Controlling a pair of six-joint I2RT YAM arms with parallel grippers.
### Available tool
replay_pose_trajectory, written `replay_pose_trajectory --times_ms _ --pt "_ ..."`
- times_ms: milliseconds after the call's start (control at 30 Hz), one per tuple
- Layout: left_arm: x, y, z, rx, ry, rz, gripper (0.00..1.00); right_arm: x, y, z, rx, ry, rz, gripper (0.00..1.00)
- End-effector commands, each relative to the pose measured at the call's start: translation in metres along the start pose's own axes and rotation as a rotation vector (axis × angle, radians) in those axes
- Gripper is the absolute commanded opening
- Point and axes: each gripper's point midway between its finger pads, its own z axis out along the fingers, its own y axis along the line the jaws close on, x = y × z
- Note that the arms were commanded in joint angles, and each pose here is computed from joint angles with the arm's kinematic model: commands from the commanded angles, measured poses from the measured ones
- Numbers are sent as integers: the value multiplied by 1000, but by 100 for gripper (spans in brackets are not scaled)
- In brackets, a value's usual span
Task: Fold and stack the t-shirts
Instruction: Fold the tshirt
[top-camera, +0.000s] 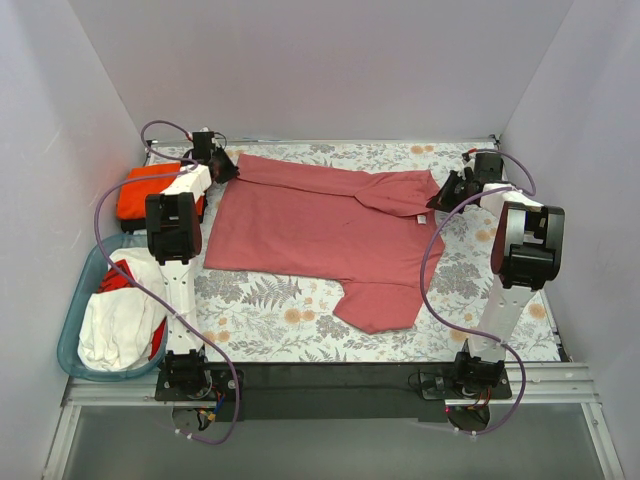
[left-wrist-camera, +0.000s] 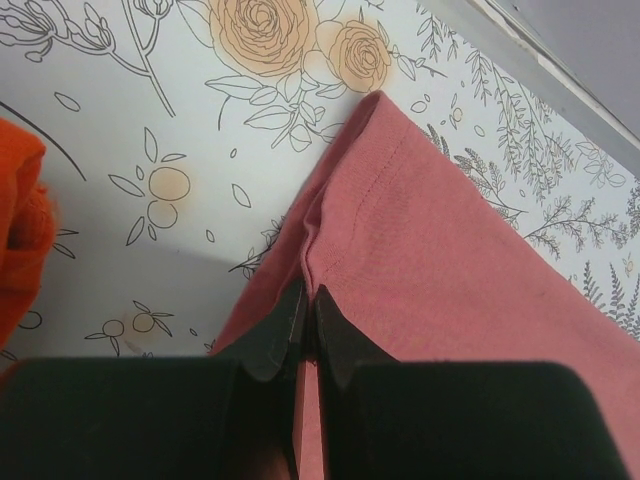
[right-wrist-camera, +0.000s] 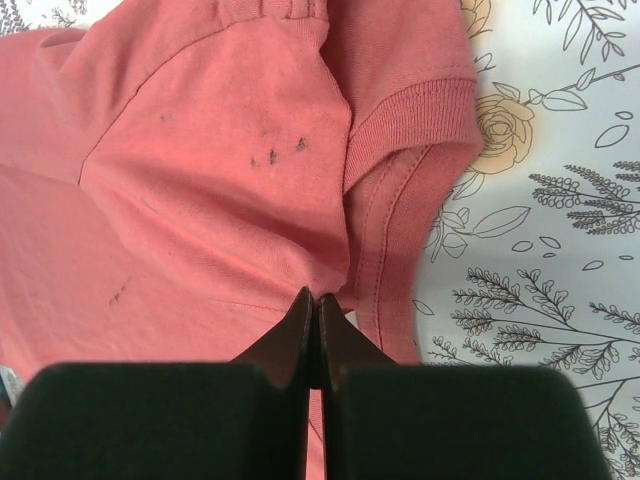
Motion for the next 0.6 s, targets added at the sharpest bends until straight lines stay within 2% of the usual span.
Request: replay_pose_trajectory --times_ms 0,100,133,200,233,400,433,467,567 --pt "-16 7 -12 -46 -40 22 0 -9 3 -9 -1 -31 -26 10" --pt "-19 6 -20 -49 -47 22 16 -13 12 -18 -19 -35 -39 22" --pt "-20 3 -23 -48 -52 21 21 -13 13 -21 -16 -36 -40 33" --pt "-23 2 -31 -56 -65 30 29 -18 19 -32 -7 -64 -61 42" --pt "-33 -4 -41 -51 -89 38 32 -19 18 -36 10 -74 -68 50" --pt "-52 -17 -68 -65 -152 66 54 -32 36 -59 35 -142 -136 54" --pt "-59 -20 -76 -64 -171 74 57 -33 38 -60 47 -150 -149 54" --pt "-47 -38 -79 -51 -160 106 58 -33 43 -63 41 -157 -173 54" --pt "-49 -49 -96 -73 -188 134 58 -21 70 -56 -31 -121 -230 50"
